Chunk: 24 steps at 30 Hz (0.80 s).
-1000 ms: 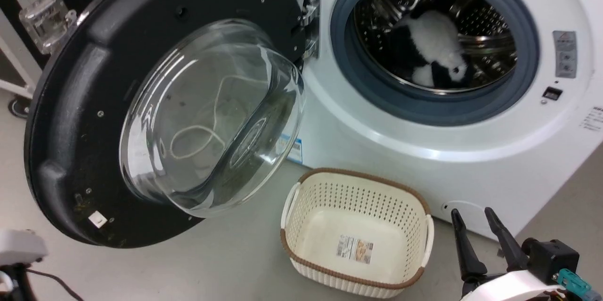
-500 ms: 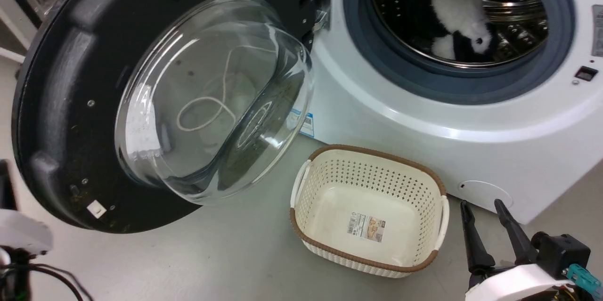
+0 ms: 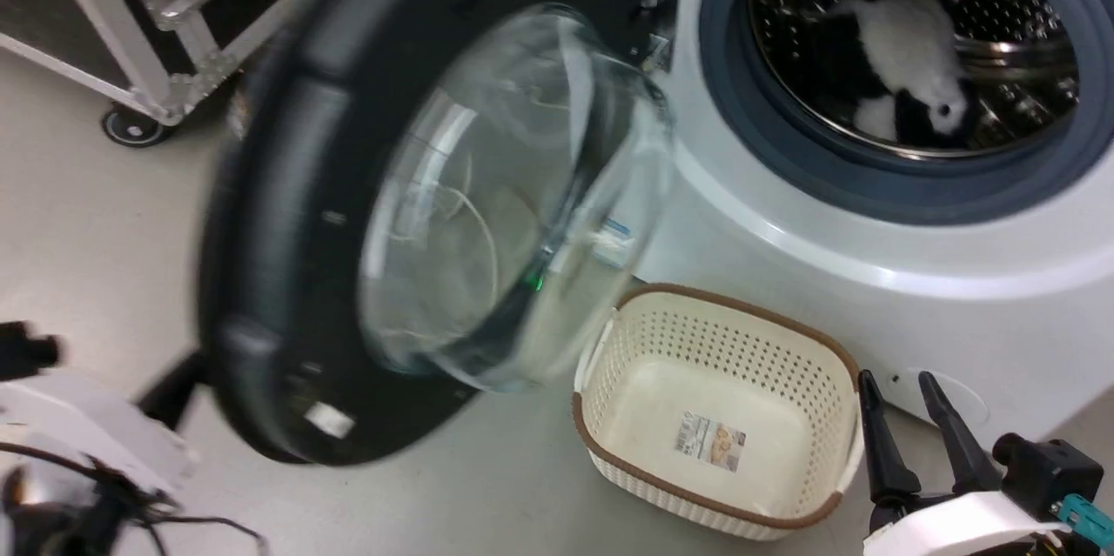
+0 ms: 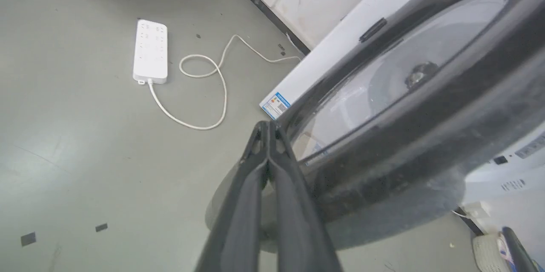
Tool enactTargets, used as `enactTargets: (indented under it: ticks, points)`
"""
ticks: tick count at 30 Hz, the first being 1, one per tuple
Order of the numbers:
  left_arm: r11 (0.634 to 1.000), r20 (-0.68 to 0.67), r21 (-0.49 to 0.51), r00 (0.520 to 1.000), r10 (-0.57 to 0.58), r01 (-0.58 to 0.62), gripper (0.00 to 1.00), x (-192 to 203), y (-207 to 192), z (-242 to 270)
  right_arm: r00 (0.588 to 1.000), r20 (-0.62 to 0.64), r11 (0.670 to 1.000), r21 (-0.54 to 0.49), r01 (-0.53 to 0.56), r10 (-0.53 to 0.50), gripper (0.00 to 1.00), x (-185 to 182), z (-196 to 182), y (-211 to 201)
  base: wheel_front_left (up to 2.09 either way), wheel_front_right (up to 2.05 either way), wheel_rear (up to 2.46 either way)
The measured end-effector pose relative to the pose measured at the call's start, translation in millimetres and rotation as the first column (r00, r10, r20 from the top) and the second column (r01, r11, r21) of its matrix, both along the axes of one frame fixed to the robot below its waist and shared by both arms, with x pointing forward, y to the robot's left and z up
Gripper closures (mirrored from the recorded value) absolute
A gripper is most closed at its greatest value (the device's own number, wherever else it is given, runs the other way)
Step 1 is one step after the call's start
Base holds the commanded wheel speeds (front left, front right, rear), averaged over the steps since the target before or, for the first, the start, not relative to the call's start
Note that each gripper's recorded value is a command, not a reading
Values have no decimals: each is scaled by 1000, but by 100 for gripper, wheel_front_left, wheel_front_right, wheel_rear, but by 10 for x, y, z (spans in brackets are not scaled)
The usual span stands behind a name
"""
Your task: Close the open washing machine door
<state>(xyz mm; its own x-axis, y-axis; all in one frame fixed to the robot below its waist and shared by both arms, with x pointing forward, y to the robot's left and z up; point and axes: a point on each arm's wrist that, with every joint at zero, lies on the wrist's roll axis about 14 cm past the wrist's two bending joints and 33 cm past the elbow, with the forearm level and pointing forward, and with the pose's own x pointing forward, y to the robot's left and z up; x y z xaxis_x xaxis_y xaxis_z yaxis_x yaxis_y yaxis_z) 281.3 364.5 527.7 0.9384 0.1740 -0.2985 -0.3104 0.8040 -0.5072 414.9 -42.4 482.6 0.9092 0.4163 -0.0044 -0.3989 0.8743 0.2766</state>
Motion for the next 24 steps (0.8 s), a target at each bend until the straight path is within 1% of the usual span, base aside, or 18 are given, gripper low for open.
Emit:
enactTargets:
  ticks: [2, 5, 8, 10, 13, 16, 21, 22, 24]
  points:
    - [997, 12, -47, 998, -66, 66, 100, -12, -216, 21, 1000, 7, 1000, 8, -1, 1, 0, -2, 22, 14, 0, 0, 0]
    - [982, 20, -81, 985, -172, 173, 100, -54, -549, 65, 1000, 17, 1000, 24, 7, -7, 0, 3, 65, 8, 0, 0, 0]
    - [951, 37, -100, 956, -291, 293, 100, -80, -937, 134, 1000, 24, 999, 38, 12, -13, 0, 4, 93, 7, 0, 0, 0]
    - [919, 53, -103, 924, -378, 381, 100, -88, -1228, 194, 999, 27, 999, 44, 18, -19, 0, 1, 102, -6, 0, 0, 0]
    - [849, 70, -99, 855, -515, 519, 100, -92, -1692, 273, 999, 27, 998, 58, 38, -40, 0, 6, 110, -63, 0, 0, 0]
    - [771, 71, -84, 776, -627, 631, 100, -94, -2080, 313, 997, 24, 996, 63, 69, -71, 0, 15, 103, -163, 0, 0, 0]
    - [633, 98, -4, 631, -770, 774, 100, 57, -2645, 484, 989, 29, 987, 77, 143, -146, 0, 29, 109, -413, 0, 0, 0]
    - [601, 104, 9, 597, -796, 799, 100, 91, -2760, 504, 986, 32, 984, 80, 162, -165, 0, 31, 115, -477, 0, 0, 0]
    - [557, 111, 35, 550, -828, 830, 100, 174, -2940, 517, 980, 34, 977, 85, 194, -197, 0, 27, 127, -592, 0, 0, 0]
